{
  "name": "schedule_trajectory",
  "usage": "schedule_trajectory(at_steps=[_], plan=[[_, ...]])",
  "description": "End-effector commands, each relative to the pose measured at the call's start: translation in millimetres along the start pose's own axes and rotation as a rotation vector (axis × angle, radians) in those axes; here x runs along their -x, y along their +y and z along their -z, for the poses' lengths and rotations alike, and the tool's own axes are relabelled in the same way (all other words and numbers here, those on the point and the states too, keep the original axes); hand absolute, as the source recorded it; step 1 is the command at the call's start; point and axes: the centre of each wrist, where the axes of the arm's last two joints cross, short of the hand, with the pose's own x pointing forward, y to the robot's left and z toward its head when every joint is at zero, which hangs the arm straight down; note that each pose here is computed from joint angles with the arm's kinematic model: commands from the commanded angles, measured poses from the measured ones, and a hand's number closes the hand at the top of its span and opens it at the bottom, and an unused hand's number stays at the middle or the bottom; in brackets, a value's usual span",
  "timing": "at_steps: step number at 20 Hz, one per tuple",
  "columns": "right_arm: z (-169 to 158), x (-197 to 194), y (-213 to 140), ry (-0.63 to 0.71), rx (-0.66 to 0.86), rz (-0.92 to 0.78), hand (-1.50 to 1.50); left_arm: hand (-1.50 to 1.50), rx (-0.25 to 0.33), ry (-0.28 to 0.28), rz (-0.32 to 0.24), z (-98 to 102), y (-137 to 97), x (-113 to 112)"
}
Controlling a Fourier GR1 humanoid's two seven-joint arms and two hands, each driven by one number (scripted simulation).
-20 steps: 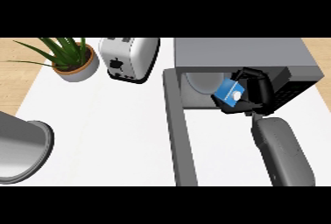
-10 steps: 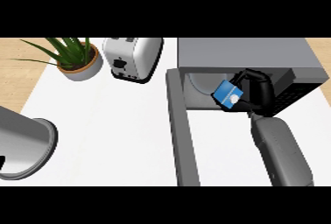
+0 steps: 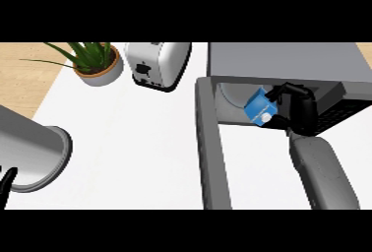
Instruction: Pick up the milk, place it into the microwave and close the microwave
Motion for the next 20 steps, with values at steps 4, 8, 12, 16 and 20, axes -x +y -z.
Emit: schedule_trajectory(at_steps=[4,8,12,16,20], plan=[[37,5,11,0.172,0.078,-0.098,1.5,-1.5,0.031,-0.008,0.021,7,2,-1],[32,4,12,0.155,0.189,-0.152,1.5,-1.5,0.04,0.001,0.039,11,-1,0],[18,10,-3,0.065,0.182,-0.353,-1.5,-1.5,0.062,0.0,0.062,15,0,1],[11,11,-4,0.042,0.191,-0.403,-1.5,-1.5,0.068,0.008,0.078,20,-1,0],[9,11,-8,0.036,0.21,-0.42,-1.5,-1.5,0.089,-0.001,0.066,26,-5,4]])
